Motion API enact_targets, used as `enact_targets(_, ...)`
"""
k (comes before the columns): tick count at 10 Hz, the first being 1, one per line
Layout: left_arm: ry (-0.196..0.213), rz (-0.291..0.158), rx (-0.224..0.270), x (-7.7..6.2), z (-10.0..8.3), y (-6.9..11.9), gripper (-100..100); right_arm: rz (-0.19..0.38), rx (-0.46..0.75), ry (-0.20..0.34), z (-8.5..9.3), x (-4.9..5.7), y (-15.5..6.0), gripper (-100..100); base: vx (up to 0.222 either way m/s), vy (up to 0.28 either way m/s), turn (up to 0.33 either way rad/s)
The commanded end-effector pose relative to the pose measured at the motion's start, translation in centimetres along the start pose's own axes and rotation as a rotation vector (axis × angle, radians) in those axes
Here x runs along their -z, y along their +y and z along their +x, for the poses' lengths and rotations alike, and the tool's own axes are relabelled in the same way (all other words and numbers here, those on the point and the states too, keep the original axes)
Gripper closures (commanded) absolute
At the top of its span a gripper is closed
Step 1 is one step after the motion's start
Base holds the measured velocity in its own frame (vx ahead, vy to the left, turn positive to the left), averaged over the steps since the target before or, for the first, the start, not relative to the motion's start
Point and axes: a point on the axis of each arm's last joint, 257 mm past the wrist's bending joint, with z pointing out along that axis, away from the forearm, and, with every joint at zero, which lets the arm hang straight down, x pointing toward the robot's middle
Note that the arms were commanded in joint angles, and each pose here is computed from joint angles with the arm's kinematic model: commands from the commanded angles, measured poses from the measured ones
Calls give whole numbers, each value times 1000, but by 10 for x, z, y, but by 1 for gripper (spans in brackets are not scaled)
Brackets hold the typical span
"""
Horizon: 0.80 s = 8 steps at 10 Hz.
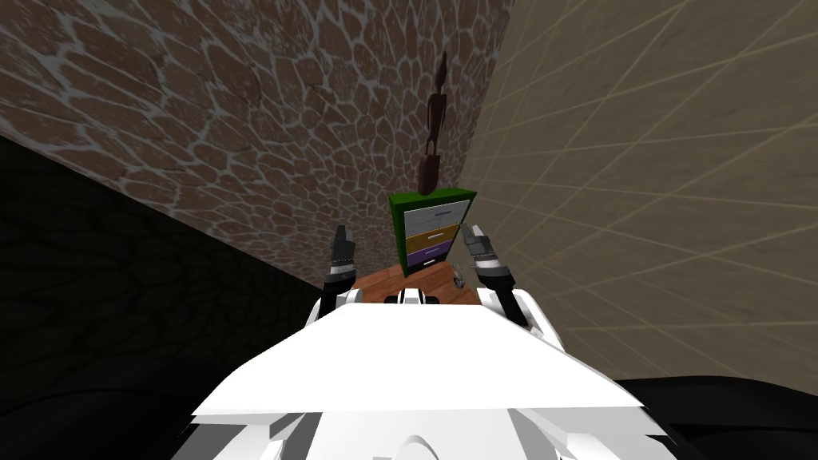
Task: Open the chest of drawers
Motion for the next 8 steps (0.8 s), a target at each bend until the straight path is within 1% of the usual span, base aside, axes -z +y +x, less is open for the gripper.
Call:
enact_targets(1,0,0,0,0,0,0,0,-2,113,24,6,0,-3,-100,57,21,16)
enact_targets(3,0,0,0,0,0,0,0,-7,254,58,14,1,-8,-100,63,24,30)
enact_targets(4,0,0,0,0,0,0,0,-7,264,58,14,1,-8,-100,60,22,19)
enact_targets(6,0,0,0,0,0,0,0,-15,407,96,24,3,-14,-100,69,22,31)
enact_targets(7,0,0,0,0,0,0,0,-16,420,97,24,3,-14,-100,66,16,17)
enact_targets(8,0,0,0,0,0,0,0,-23,499,118,29,4,-18,-100,61,22,33)
